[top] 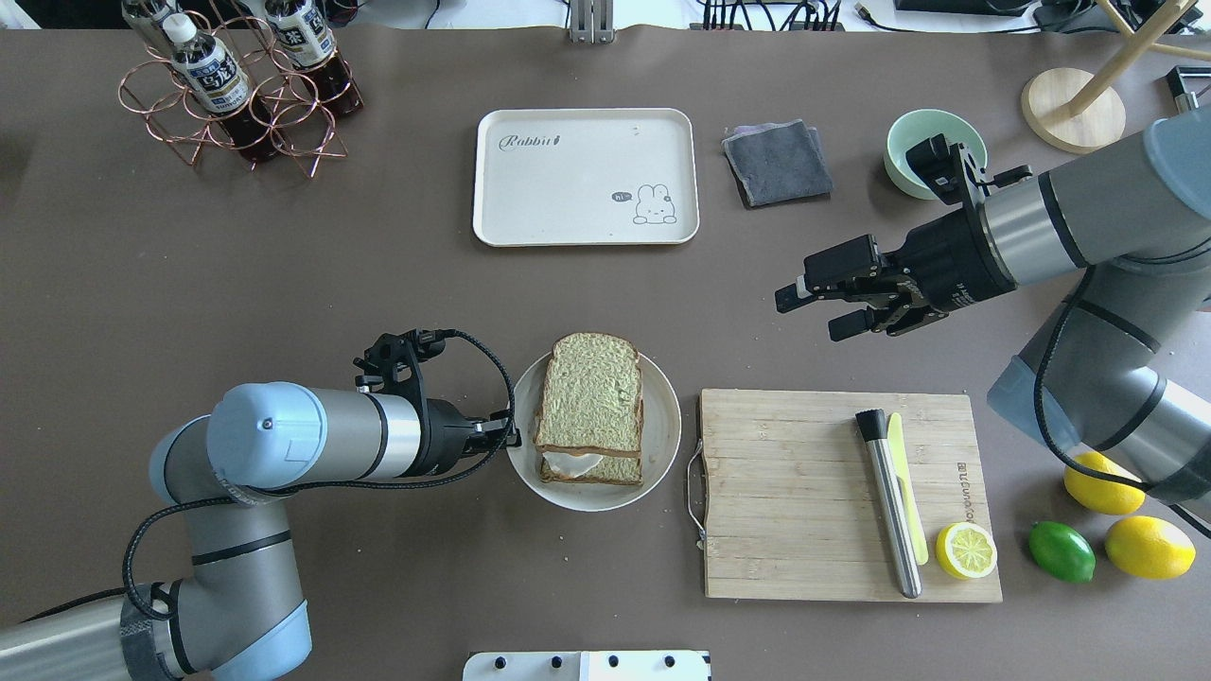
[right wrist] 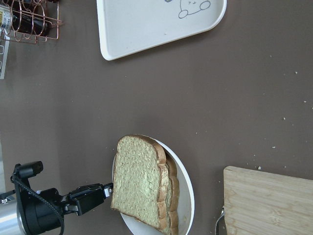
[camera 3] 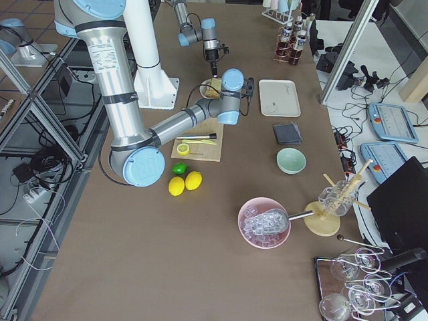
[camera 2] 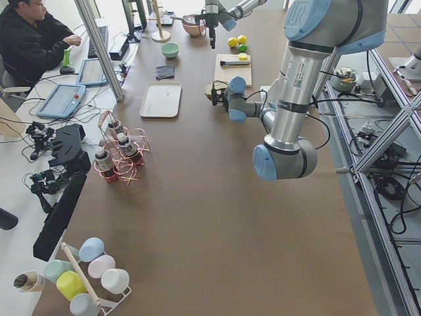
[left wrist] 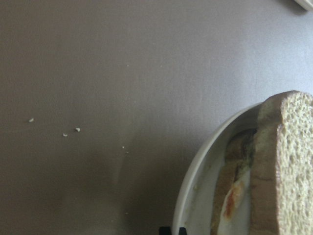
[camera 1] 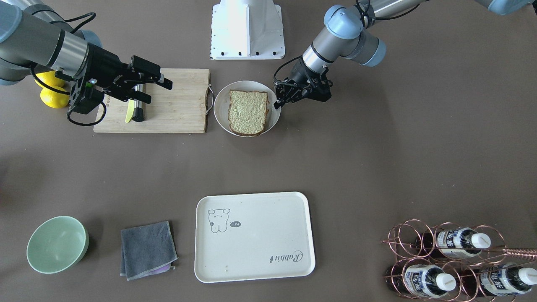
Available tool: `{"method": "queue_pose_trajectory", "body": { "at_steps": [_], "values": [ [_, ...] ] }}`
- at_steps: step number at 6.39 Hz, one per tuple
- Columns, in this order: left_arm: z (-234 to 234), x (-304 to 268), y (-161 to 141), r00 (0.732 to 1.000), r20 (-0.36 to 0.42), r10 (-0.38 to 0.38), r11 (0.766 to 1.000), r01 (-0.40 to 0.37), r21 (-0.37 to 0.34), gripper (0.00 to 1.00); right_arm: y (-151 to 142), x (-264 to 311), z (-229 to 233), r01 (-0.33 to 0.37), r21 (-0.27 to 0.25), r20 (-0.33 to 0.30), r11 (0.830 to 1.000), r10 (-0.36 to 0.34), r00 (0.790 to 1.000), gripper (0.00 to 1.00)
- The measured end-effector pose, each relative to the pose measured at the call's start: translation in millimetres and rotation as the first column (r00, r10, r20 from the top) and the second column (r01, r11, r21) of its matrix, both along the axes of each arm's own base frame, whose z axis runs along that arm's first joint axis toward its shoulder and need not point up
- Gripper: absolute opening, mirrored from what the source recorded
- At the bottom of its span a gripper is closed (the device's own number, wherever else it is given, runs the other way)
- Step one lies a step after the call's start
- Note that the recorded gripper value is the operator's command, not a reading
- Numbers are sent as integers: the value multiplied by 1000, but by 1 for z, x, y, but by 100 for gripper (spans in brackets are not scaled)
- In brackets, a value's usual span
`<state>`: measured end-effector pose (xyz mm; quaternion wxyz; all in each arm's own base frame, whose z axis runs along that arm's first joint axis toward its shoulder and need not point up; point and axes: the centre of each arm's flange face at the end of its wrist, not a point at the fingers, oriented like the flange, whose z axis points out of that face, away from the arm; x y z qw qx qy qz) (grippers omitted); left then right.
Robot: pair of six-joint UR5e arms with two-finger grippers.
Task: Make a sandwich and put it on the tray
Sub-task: 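Carry the plate with the left gripper onto the white tray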
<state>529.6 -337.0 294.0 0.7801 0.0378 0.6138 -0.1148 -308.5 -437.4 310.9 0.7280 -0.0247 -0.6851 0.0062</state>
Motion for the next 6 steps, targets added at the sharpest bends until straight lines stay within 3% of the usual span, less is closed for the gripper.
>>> {"method": "queue_pose_trajectory", "body": {
  "at_steps": [2, 3, 6],
  "values": [
    [-15, -11, -34, 997, 42, -65, 997, 67, -42, 0, -9, 9, 1, -54, 0, -3, 999, 54, 999, 100],
    [-28, -16, -57, 991, 67, -115, 987, 122, -108, 0, -16, 13, 5, -106, -1, -11, 994, 106, 994, 100],
    [-53, -11, -126, 965, 99, -244, 927, 262, -270, 0, -35, 18, 20, -258, -11, -47, 966, 258, 965, 100]
  ]
}}
